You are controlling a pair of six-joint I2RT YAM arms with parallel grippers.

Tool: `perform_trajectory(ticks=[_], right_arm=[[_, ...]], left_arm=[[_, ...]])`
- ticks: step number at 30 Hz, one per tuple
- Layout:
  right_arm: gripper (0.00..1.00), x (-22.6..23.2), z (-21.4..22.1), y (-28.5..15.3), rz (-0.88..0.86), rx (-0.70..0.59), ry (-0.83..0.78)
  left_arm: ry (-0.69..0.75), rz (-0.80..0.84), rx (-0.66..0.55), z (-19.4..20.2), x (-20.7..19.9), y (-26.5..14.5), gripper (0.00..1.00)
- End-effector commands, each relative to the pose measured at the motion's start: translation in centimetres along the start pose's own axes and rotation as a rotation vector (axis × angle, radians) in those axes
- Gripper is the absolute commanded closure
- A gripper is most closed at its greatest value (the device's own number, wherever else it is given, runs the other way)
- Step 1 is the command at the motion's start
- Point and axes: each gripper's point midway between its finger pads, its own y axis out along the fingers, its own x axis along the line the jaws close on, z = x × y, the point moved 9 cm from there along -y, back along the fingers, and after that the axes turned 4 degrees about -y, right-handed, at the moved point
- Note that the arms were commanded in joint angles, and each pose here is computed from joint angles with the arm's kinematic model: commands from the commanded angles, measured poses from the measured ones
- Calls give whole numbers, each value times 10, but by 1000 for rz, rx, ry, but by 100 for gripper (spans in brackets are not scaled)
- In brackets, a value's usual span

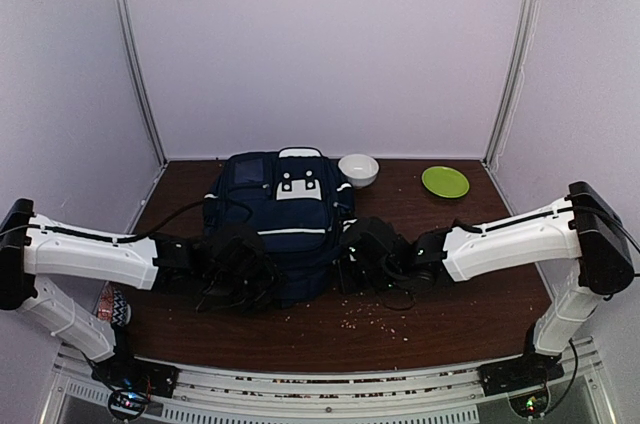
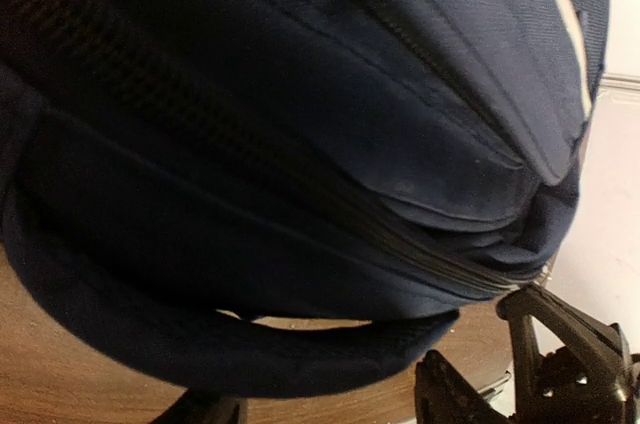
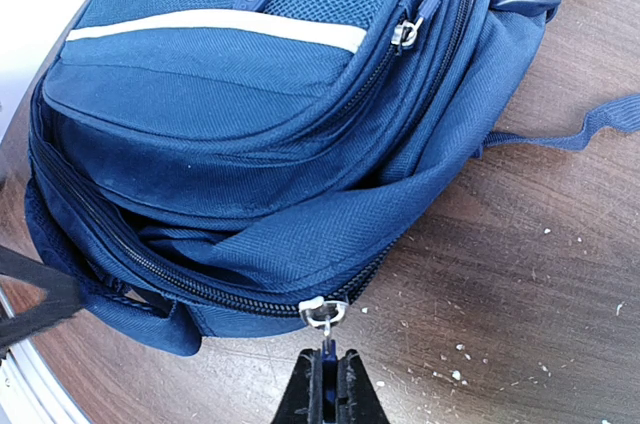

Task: Pack the student bag
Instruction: Zip the student bag at the center of the board.

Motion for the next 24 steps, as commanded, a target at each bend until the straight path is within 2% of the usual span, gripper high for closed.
perform_trajectory(ticks=[1,7,10,11,19,24], right_arm=[[100,7,-6,-1,-22,-18,10],[100,11,-5,-3,-38,-14,1],[100,14,-4,-5,-49,-15,-8],[100,15,-4,-6,-53,-15,-13],[100,16,-2,-15,-50,-7,-40],[100,8,1,-21,-15,-14,-42]], left_arm=[[12,-3,14,-5,-2,15,2],[31,-29,9,-10,0,23,3],[27,-32,-5,-16,5,26,8],[29,-29,-12,-18,6,26,14],[45,-13,-20,-27,21,31,100],[66,-15,-46,-31,32,20,100]])
